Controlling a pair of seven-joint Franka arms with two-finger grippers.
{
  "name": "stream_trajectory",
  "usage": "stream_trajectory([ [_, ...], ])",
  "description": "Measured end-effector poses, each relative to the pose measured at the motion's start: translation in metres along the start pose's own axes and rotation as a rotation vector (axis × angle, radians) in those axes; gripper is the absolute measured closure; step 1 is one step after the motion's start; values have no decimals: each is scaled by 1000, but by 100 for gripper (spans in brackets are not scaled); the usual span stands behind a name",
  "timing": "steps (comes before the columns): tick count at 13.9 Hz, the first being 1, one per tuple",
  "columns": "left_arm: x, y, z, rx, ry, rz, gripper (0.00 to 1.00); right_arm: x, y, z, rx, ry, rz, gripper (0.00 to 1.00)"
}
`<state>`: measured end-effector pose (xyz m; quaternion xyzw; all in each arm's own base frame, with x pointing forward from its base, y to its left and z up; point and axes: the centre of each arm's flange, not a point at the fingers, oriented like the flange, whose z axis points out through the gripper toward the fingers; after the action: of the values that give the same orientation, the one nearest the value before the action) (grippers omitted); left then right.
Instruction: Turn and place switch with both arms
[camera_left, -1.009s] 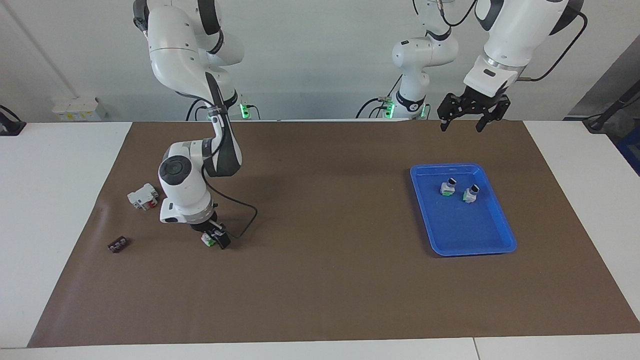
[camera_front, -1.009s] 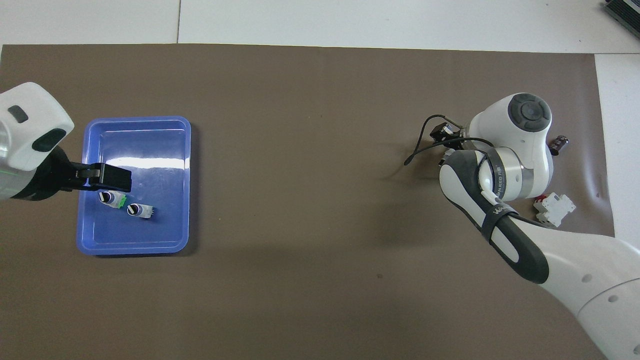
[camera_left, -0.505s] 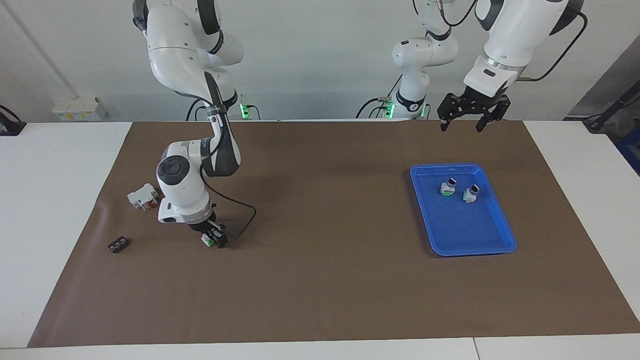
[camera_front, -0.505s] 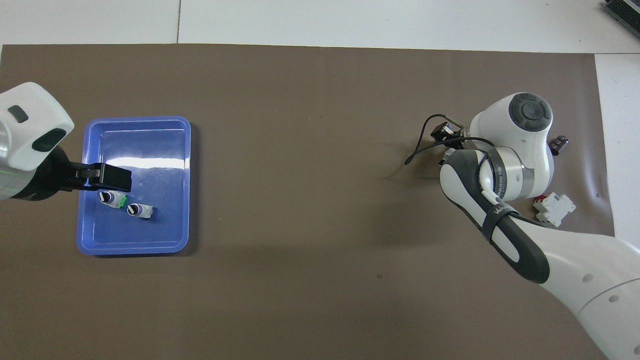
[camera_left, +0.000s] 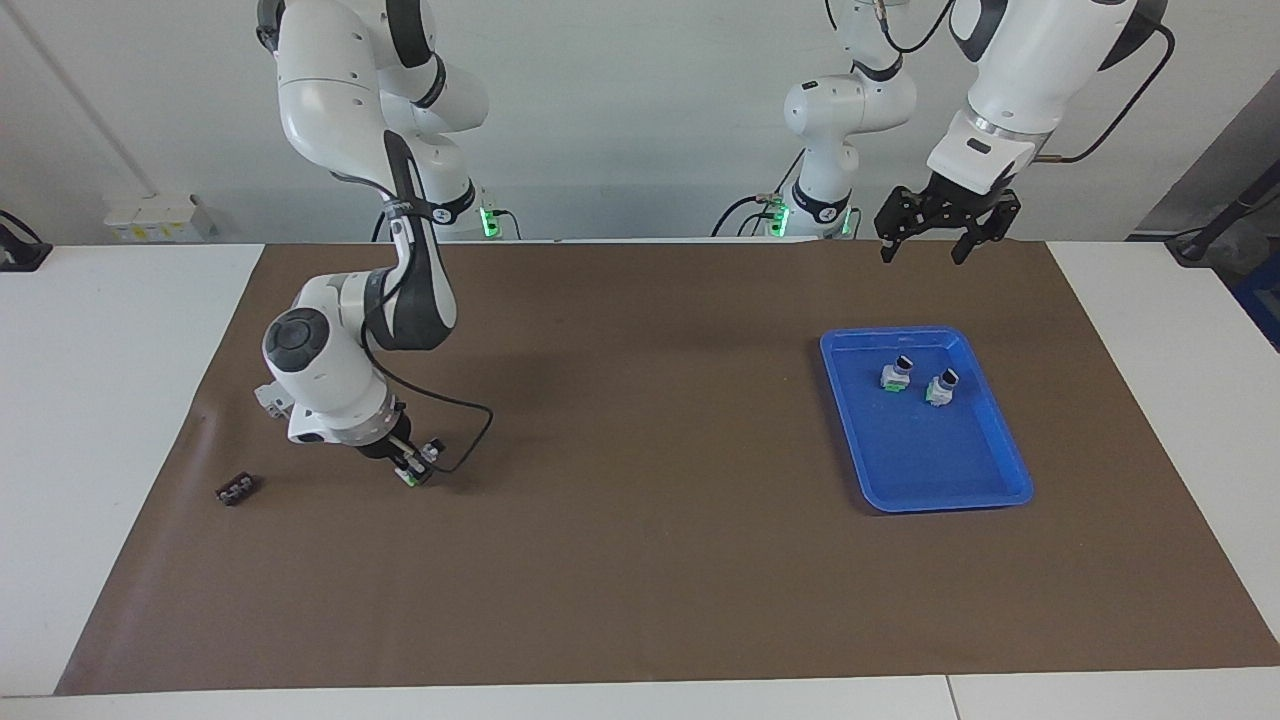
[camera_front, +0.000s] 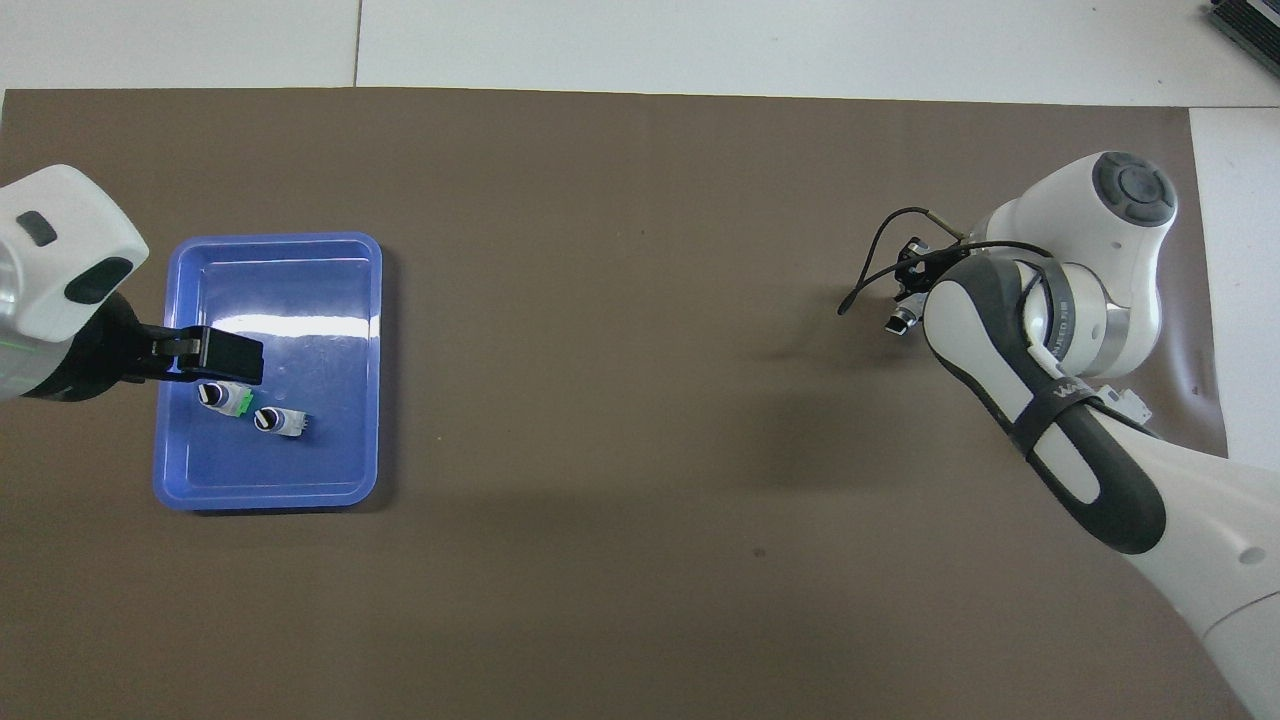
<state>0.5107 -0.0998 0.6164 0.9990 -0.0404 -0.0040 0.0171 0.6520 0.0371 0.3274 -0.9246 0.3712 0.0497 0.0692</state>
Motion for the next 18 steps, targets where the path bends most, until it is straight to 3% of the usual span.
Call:
stream_trajectory([
  [4,0,-2,3,-4,-8,-5,0,-31,2,-112,133,-179,68,67],
  [7,-1,-4,8,-96,-29,-48,0,-69,-3,-189,210,-289,217,67],
  [9,-1,3,8,-179,-47,-167,0,-100,-16,-223,259,-372,381,67],
  [12,2,22,2,-325,-66,-373,2,-161,-56,-240,264,-488,561,67],
  [14,4,34,-4,-416,-86,-494,4,-198,-89,-241,306,-531,654,67],
  [15,6,41,-7,-465,-98,-561,11,-215,-105,-241,344,-554,690,67],
  [16,7,48,-11,-511,-111,-617,17,-230,-119,-241,383,-563,709,67],
  [18,7,69,-16,-578,-128,-677,20,-260,-137,-232,411,-562,697,67],
])
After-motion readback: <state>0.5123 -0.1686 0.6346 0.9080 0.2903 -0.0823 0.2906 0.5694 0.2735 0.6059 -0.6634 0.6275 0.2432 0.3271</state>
